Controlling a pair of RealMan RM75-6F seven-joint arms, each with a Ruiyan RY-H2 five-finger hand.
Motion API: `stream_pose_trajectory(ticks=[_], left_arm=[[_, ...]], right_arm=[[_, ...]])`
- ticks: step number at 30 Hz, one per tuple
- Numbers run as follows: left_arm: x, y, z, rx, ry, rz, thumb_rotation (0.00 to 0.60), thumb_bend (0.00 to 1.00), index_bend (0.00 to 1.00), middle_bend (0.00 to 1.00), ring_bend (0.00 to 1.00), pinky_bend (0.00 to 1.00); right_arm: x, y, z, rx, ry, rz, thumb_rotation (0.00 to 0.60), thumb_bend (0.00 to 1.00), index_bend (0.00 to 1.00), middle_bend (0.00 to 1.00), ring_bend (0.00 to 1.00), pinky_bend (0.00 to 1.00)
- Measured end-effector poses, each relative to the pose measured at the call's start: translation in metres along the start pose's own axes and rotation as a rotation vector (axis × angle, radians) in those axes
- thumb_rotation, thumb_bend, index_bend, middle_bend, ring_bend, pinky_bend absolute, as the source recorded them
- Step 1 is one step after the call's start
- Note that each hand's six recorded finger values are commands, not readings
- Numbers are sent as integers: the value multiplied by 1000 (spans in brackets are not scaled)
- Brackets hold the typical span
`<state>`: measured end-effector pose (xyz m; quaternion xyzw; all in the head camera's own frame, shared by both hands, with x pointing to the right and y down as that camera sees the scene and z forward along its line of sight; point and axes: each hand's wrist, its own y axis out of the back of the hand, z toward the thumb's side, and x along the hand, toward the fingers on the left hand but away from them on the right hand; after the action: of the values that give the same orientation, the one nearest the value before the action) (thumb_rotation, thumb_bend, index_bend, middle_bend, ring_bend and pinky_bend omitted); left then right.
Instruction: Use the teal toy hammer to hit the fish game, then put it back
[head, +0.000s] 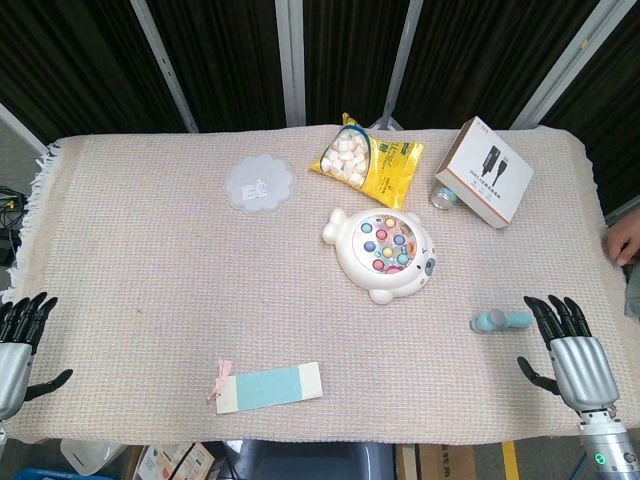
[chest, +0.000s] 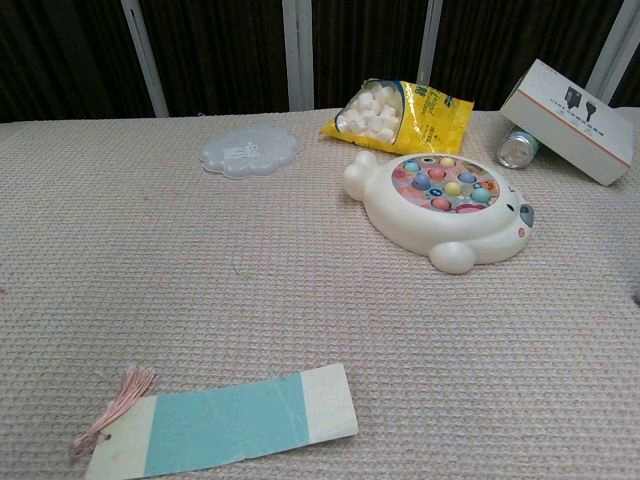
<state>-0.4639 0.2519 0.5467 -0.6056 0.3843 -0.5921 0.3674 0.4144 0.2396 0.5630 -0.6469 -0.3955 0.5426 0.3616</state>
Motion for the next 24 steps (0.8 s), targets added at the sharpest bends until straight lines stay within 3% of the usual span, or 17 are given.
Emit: stream_pose_trajectory(ticks=[12,18,24], left_arm=[[-4,2,4,-5,-5,9,600,124,0,0,0,0],[-7,6,6,-1,-11,23,600,124,0,0,0,0],[-11,7,7,4,-10,25,600,124,0,0,0,0]], right_arm=[[-4,3,4,-37,50,-7,600,306,24,152,15,4],[-22,-2,-2,-84,83,57,600,306,24,152,15,4],[-50,-19,-22,-97,77,179,600,306,55,152,16,4]])
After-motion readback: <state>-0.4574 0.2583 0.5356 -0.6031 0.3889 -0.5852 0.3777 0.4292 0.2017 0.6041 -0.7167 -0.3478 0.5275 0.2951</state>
